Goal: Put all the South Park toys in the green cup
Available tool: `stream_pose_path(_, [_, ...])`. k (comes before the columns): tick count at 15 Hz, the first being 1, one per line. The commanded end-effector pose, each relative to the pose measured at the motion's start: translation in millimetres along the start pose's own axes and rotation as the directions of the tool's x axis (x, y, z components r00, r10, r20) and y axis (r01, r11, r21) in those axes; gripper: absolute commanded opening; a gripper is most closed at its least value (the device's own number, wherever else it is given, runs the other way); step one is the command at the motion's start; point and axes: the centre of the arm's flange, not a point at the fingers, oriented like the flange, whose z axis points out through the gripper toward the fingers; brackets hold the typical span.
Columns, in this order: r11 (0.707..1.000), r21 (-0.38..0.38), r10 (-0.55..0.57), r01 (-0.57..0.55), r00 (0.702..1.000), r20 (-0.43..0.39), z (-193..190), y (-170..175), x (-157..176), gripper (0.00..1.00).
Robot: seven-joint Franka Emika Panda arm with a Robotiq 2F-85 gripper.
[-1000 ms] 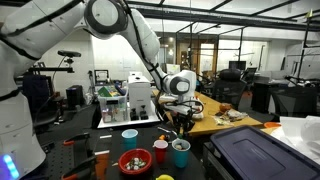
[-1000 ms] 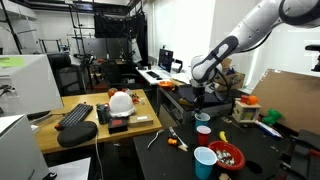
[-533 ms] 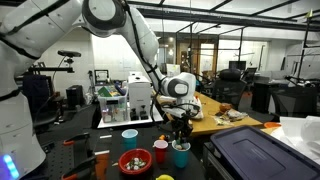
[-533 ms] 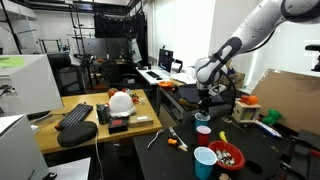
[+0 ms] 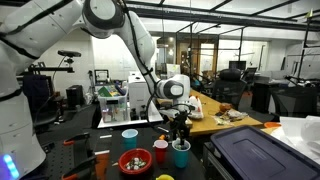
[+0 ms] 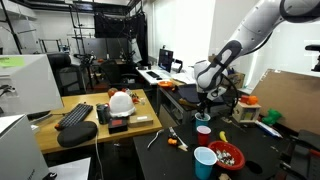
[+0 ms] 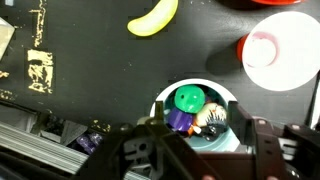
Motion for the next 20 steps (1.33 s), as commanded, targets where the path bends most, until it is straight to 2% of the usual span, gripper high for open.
stream_pose_path(1, [1.0, -0.012, -0.009, 0.008, 0.999, -0.041, -19, -15, -17, 0.98])
stream_pose_path(6, [0.992, 0.041, -0.114, 0.119, 0.988, -0.105, -38, -61, -15, 1.0])
stream_pose_path(11, [0.961, 0.088, -0.246, 0.261, 0.958, -0.15, -46, -112, -15, 1.0])
stream_pose_path(15, [0.928, 0.072, -0.353, 0.367, 0.923, -0.156, -42, -151, -11, 1.0])
stream_pose_path(20, [0.894, 0.053, -0.43, 0.444, 0.887, -0.168, -39, -188, -2, 1.0])
